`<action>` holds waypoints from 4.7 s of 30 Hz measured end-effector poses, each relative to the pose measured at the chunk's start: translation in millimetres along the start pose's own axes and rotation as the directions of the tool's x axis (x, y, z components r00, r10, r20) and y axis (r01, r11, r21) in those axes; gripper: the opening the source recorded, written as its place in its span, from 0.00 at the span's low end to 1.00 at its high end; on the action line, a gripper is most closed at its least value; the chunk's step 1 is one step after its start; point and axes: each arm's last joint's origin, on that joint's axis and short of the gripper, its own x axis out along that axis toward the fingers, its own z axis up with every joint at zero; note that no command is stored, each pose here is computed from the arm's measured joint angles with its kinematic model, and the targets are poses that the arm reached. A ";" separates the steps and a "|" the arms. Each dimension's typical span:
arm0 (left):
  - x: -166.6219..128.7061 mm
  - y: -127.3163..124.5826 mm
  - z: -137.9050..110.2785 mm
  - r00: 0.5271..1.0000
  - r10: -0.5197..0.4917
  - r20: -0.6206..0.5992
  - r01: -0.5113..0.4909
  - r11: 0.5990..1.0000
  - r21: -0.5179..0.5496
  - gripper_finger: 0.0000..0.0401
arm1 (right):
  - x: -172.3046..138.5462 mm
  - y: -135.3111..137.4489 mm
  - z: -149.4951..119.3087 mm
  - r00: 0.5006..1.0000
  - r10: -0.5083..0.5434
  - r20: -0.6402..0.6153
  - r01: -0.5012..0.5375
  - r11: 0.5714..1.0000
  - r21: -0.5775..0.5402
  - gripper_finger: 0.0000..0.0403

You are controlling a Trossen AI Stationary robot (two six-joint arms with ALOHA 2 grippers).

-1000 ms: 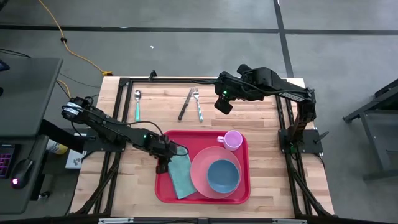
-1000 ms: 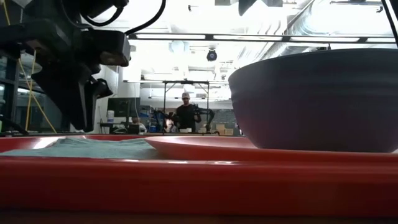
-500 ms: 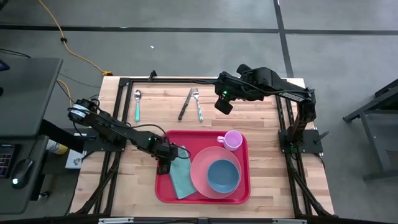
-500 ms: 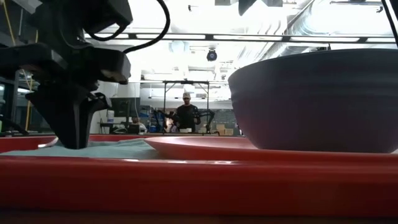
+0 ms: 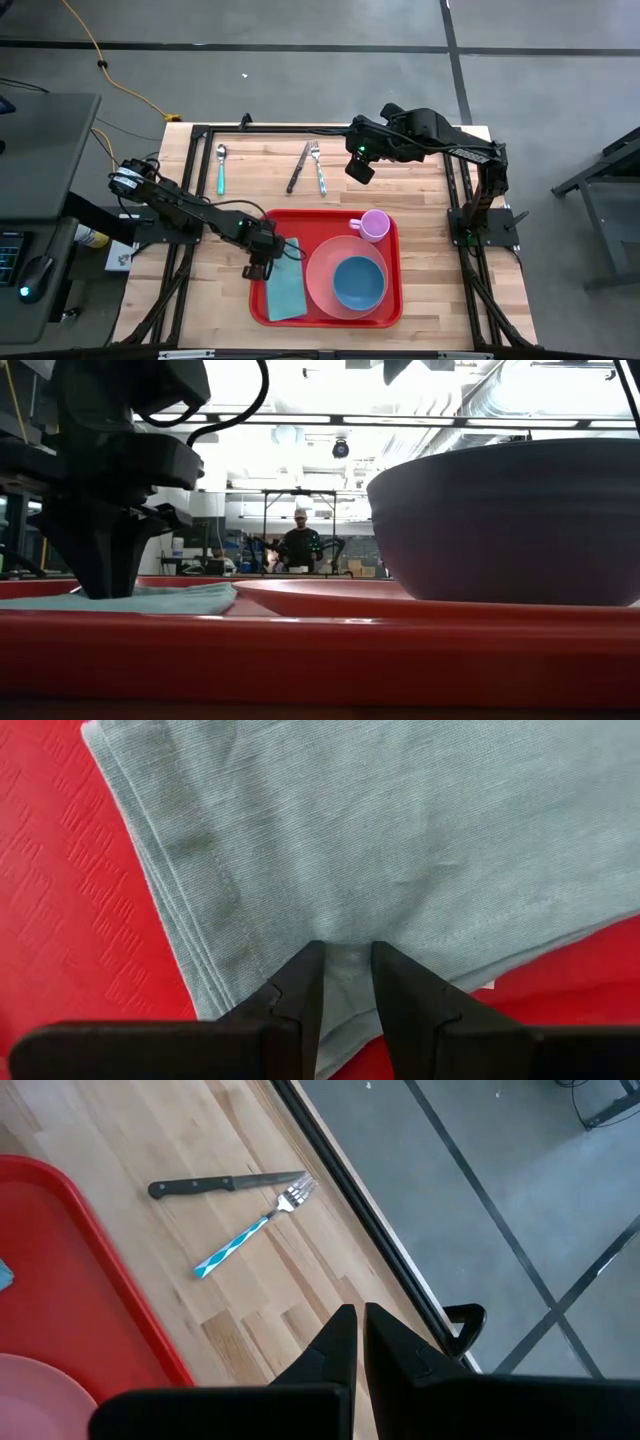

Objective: Set up tray
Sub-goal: Put the blue napkin to the left of the pink plate on the red tray, then put the black knife on top of the blue napkin on the red tray

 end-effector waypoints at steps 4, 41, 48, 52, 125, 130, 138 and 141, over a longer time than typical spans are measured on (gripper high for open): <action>0.1 6.3 0.2 1.000 0.000 -0.004 0.000 1.000 0.030 0.31 | 0.0 0.0 0.0 1.000 0.001 -0.001 -0.001 1.000 0.001 0.00; -16.5 71.1 17.0 0.999 -0.015 0.038 0.010 0.991 0.130 0.31 | -1.4 3.5 -1.1 0.999 0.043 -0.011 -0.042 0.999 0.027 0.00; -17.5 69.4 21.4 0.992 -0.085 0.089 0.076 0.993 0.092 0.31 | -1.3 3.4 -1.1 0.999 0.042 -0.011 -0.042 0.999 0.022 0.00; -17.7 69.7 23.5 0.991 -0.082 0.109 0.071 0.993 0.098 0.31 | -1.3 4.0 -1.3 0.998 0.058 -0.017 -0.058 0.998 0.020 0.00; -134.8 205.7 -78.6 0.817 0.552 0.167 -0.221 0.567 -0.793 0.31 | 74.9 -14.8 -168.3 0.972 0.229 0.050 -0.218 0.803 0.555 0.00; -116.3 214.9 -69.7 0.846 0.498 0.188 -0.052 0.429 -0.902 0.31 | 77.8 -15.7 -171.7 0.966 0.248 0.069 -0.246 0.807 0.538 0.00; -77.6 229.2 -57.5 0.896 0.397 0.201 0.032 0.394 -0.919 0.31 | 76.0 -17.1 -168.2 0.967 0.240 0.089 -0.252 0.833 0.492 0.00; -70.8 230.8 -51.6 0.894 0.379 0.238 0.067 0.411 -0.909 0.31 | 76.0 -16.9 -168.2 0.966 0.244 0.087 -0.255 0.838 0.483 0.00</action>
